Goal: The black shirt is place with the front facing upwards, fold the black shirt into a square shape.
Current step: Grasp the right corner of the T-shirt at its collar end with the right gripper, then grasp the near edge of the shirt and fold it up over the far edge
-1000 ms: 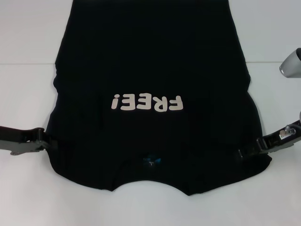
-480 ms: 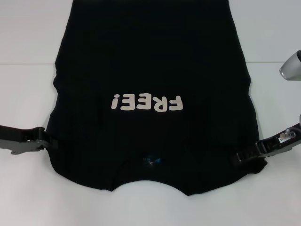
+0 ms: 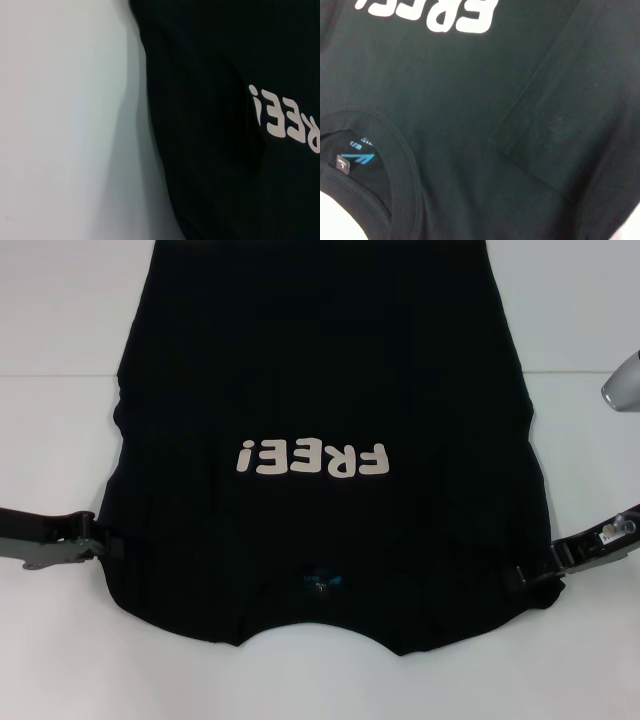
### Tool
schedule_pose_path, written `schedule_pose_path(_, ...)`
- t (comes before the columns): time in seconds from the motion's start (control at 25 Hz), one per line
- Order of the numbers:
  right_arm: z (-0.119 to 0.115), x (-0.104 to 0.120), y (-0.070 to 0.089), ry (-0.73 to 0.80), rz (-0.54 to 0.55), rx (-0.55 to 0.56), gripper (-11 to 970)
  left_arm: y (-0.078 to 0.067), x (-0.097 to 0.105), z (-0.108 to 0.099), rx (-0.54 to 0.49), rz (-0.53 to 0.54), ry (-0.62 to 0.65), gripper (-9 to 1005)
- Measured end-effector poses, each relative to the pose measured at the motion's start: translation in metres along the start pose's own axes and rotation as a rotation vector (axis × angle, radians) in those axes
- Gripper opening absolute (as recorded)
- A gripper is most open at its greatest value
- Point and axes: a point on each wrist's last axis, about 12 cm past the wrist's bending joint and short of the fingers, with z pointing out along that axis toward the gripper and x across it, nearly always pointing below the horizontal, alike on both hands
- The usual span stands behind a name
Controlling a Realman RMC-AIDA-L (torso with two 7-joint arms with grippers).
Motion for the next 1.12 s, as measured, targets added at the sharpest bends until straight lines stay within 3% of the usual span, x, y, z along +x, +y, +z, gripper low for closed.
schedule_pose_path(0.08, 0.0002, 0.0008, -0.0006, 0.004, 0.000, 0.002, 834, -0.0002, -0.0002, -0.0005, 0.003, 0.001, -0.002, 26)
schedule_pose_path(0.2, 0.0002, 0.0010, -0.0006, 0.006, 0.000, 0.002, 592, -0.0011, -0.0002, -0.0007, 0.011, 0.005, -0.004, 26)
schedule_pose_path(0.4, -0.0010, 0.0012, -0.0004, 0.013, -0.001, -0.001, 344, -0.0013, -0.0001, -0.0008, 0.014, 0.006, -0.003, 26)
schedule_pose_path(0.64, -0.0011, 0.0000, 0.0008, 0.019, -0.007, 0.000, 113, -0.0014, -0.0002, -0.0009, 0.015, 0.007, -0.004, 26)
schedule_pose_path(1.12, -0.0014, -0.0011, 0.0030, 0.035, -0.023, 0.007, 54, -0.0013, -0.0008, -0.0015, 0.014, 0.013, -0.007, 27)
